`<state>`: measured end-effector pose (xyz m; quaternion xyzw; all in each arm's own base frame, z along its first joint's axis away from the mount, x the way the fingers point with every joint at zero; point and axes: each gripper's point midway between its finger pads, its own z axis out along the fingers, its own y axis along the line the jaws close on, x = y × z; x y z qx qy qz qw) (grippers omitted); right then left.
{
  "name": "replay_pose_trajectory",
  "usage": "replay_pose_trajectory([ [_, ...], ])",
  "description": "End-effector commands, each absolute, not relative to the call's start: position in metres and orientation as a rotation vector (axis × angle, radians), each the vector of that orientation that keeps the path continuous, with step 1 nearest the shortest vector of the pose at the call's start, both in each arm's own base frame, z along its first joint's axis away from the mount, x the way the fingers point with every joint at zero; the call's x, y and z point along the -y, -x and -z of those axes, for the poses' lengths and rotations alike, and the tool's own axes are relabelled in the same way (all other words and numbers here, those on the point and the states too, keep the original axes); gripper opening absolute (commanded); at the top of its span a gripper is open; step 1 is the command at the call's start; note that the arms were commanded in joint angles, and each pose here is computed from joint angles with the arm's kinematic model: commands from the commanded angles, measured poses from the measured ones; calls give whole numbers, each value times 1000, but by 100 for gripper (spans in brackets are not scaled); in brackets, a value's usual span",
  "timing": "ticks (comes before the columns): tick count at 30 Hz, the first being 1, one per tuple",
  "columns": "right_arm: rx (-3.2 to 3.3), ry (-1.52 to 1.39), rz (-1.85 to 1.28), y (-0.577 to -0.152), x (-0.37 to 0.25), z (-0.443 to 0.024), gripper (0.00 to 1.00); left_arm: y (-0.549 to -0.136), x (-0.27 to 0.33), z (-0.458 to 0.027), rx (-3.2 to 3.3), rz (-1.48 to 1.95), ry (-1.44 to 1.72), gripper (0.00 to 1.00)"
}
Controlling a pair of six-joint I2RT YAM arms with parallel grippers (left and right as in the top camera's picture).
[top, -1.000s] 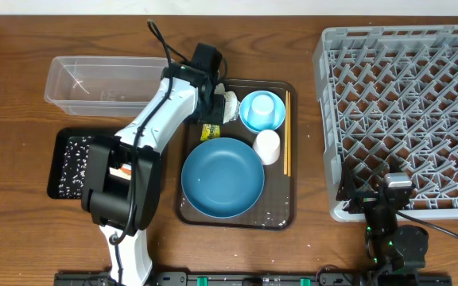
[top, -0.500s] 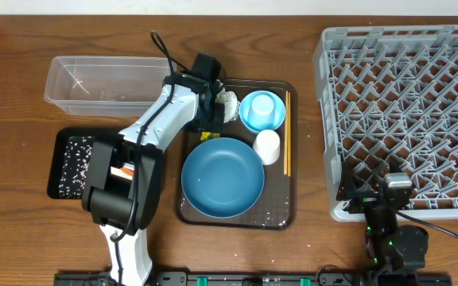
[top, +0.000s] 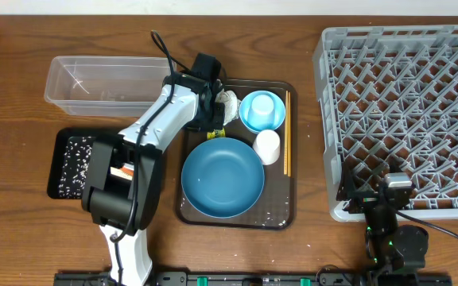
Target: Sort waste into correct bins and load items into the dishwasher rack
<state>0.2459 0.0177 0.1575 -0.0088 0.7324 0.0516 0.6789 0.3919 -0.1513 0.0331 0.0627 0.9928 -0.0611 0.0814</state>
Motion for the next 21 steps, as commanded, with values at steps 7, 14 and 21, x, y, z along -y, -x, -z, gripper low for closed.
replay_pose_trajectory([
  [7,-1647,14,-126,-246,-18,-157,99,-401,154,-109,-2788,240,-196,6],
  [14,-1647,14,-126,-246,-18,-157,99,-398,153,-120,-2773,244,-196,6],
  [21,-1647,14,-126,-246,-18,-157,99,-398,153,-120,-2771,244,-196,6],
])
